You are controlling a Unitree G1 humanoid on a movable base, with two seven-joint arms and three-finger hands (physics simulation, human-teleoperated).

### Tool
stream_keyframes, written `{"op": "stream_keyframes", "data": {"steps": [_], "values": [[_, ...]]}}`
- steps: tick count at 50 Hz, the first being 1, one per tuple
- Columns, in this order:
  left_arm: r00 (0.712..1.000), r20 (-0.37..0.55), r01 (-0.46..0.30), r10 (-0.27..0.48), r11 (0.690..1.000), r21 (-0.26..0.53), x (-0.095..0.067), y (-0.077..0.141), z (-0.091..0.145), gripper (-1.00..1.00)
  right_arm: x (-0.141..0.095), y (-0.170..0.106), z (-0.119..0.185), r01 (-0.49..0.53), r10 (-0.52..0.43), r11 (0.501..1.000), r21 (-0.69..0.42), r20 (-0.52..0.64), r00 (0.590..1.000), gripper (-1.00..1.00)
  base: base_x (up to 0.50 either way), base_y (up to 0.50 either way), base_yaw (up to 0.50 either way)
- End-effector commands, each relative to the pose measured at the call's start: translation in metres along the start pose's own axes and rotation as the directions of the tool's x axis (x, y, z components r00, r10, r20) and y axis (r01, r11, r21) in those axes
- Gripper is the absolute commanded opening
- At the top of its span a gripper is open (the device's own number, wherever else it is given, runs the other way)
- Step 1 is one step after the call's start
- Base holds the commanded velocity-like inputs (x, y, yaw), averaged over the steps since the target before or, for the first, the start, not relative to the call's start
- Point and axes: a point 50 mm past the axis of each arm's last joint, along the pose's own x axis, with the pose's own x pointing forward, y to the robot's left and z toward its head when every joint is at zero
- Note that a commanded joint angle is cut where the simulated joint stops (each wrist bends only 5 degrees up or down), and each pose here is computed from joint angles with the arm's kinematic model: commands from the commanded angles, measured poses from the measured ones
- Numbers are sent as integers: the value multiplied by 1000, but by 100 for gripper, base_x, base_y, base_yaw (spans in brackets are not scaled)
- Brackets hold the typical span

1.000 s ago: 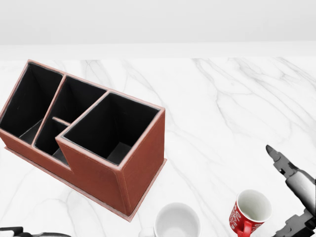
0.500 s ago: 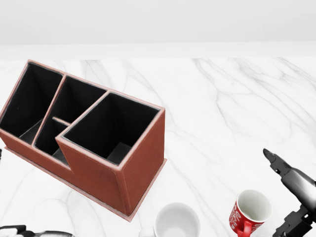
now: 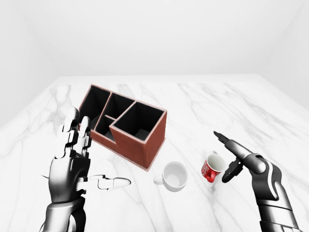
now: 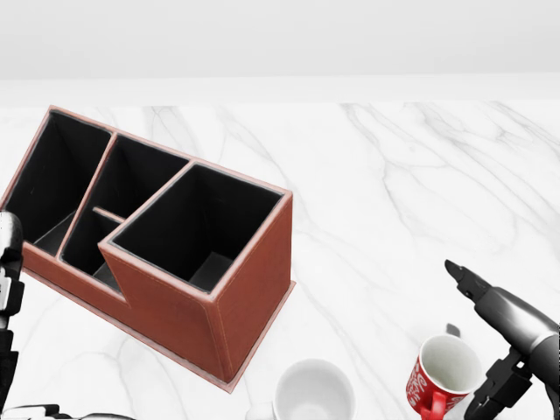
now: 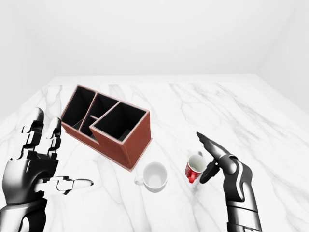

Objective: Pick up the red mug and place it to the right of the caddy.

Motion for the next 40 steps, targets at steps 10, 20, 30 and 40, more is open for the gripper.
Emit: {"op": "stream_keyframes", "data": {"steps": [10, 20, 30, 40], "values": [[999, -44, -5, 4, 1000, -16, -4, 2, -8, 100, 4, 9, 3, -34, 34, 999, -30, -14, 999, 100, 0, 0, 0], [999, -40, -3, 2, 1000, -16, -5, 1, -6, 100, 10, 12, 4, -56, 55, 998, -32, -17, 998, 100, 0, 0, 0], [999, -37, -1, 1, 1000, -17, -4, 2, -6, 100, 16, 14, 6, -79, 78, 996, -34, -18, 997, 100, 0, 0, 0], [999, -41, 2, -3, 1000, -17, -4, 0, -8, 100, 19, 22, -2, -112, 112, 994, -11, -42, 993, 100, 0, 0, 0]]}}
